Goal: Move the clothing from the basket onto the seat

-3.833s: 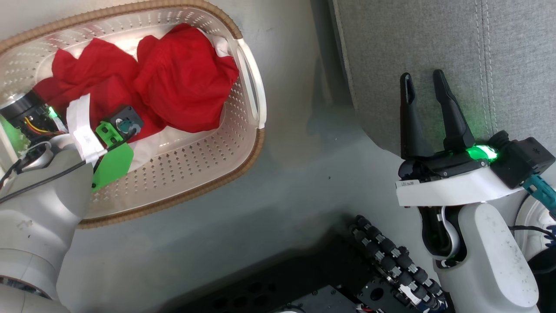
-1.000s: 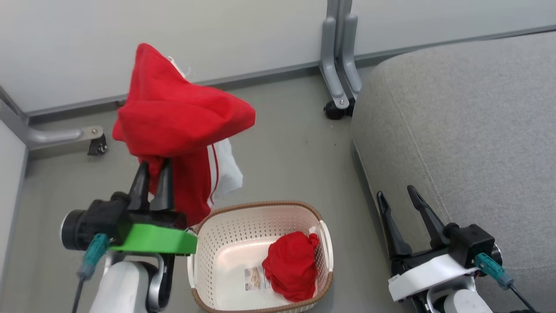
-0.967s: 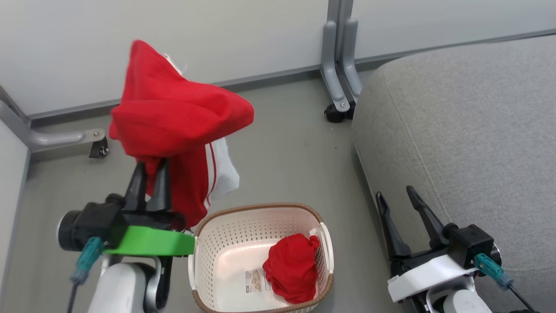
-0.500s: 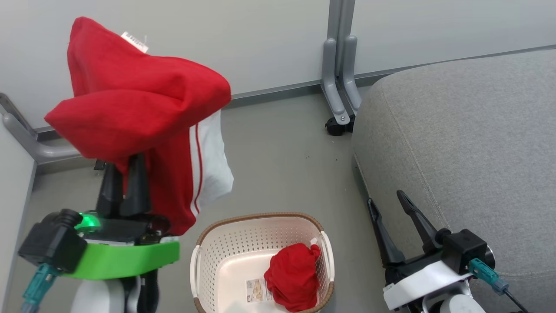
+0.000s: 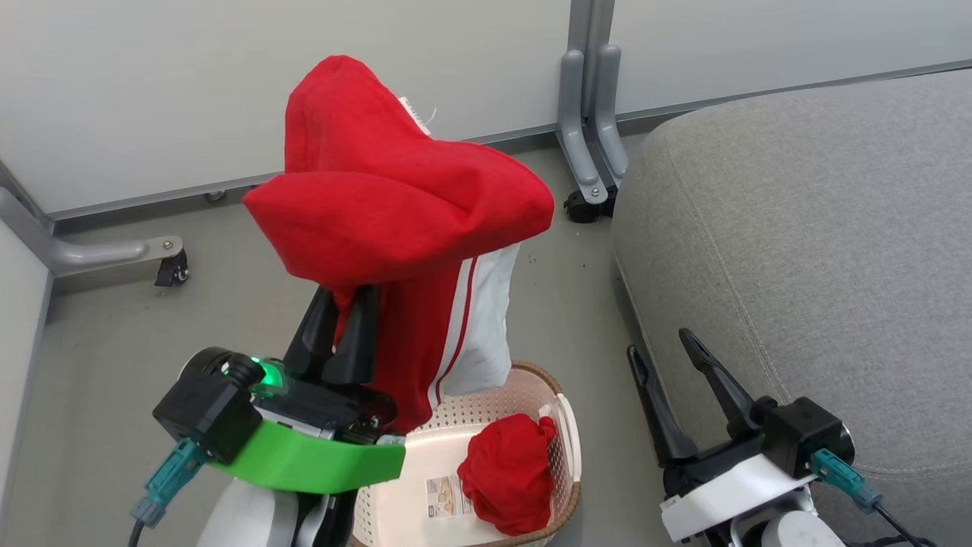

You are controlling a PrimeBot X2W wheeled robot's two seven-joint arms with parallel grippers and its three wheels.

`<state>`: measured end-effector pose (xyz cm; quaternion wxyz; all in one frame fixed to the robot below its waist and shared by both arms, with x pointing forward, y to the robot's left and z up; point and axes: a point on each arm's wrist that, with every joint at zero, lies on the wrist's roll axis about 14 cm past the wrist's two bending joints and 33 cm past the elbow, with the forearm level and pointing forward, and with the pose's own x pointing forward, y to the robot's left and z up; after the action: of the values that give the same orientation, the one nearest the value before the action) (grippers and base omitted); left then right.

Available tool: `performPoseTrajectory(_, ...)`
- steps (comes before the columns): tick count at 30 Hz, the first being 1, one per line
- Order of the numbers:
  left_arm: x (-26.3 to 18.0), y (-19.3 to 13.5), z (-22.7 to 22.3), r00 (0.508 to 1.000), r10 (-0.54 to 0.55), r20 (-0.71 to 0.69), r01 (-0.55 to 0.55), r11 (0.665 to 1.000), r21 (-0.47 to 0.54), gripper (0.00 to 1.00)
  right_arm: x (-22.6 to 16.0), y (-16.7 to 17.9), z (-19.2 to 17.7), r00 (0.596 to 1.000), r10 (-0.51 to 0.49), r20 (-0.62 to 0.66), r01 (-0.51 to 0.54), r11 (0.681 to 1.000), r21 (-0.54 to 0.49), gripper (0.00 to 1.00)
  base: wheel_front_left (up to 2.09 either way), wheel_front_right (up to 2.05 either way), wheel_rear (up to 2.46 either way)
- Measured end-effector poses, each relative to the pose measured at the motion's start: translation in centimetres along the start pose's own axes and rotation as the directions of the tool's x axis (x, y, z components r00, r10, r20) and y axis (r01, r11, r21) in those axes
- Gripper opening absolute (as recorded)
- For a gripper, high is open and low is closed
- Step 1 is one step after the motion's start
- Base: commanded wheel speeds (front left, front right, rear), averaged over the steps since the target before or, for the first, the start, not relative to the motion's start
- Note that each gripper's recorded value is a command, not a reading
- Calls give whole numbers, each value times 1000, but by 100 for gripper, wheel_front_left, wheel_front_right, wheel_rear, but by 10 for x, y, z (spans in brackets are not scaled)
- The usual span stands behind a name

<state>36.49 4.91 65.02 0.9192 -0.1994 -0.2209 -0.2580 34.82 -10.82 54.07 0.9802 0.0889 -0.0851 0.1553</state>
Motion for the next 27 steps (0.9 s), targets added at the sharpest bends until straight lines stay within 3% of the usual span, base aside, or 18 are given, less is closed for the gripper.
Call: performPoseTrajectory(27, 1, -1, -7, 1000, -8, -19, 8, 1000, -23, 0, 0, 0, 0, 1000, 7, -3, -7, 1000, 3, 100, 0, 0, 0)
